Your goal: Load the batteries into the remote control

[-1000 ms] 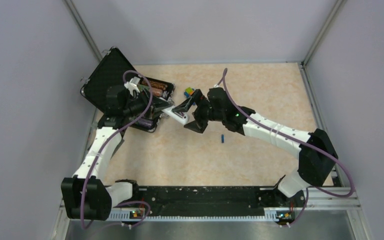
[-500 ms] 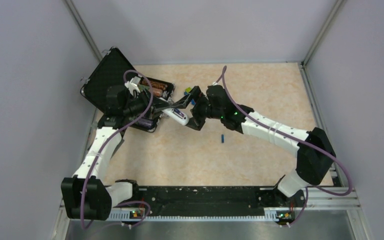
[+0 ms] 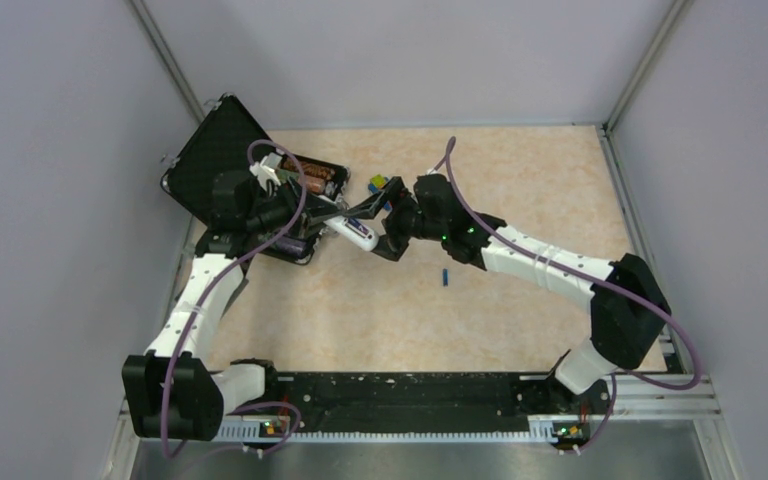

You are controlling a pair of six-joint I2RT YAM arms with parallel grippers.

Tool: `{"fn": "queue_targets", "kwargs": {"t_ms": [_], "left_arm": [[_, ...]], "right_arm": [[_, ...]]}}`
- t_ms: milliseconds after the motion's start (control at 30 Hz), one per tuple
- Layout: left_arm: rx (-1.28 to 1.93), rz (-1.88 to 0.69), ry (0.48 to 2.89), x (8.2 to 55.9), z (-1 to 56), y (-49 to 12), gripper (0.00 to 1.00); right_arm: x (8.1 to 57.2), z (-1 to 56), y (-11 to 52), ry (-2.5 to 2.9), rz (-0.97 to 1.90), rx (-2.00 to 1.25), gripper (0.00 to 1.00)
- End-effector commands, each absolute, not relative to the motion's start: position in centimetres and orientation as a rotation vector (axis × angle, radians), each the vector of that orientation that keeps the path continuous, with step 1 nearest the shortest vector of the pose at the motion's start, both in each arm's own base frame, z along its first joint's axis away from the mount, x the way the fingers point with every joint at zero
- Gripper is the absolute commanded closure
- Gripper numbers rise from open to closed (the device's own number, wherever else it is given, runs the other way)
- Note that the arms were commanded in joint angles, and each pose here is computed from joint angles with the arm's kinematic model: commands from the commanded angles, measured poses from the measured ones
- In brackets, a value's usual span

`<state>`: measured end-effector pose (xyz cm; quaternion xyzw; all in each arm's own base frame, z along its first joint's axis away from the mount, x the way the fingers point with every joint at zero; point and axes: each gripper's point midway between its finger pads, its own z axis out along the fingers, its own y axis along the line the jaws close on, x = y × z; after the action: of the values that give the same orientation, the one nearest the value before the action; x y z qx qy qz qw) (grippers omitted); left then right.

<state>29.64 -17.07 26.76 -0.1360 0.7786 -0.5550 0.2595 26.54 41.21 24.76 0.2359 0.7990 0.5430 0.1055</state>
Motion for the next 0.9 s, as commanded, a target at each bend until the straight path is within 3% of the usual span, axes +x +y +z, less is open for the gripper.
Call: {"fn": "queue_targets", "kwargs": {"t_ms": [0, 867], "left_arm": [[-0.264, -1.513, 2.044, 29.45, 29.05, -17.32, 1.00], [-0.286, -1.514, 2.059, 29.29, 28.83, -17.25, 1.00]], "right_arm": [[27.13, 26.77, 40.81, 2.274, 1.670, 0.701, 0.18], [26.62, 26.41, 41.08, 2.281, 1.719, 0.671, 0.44]]}}
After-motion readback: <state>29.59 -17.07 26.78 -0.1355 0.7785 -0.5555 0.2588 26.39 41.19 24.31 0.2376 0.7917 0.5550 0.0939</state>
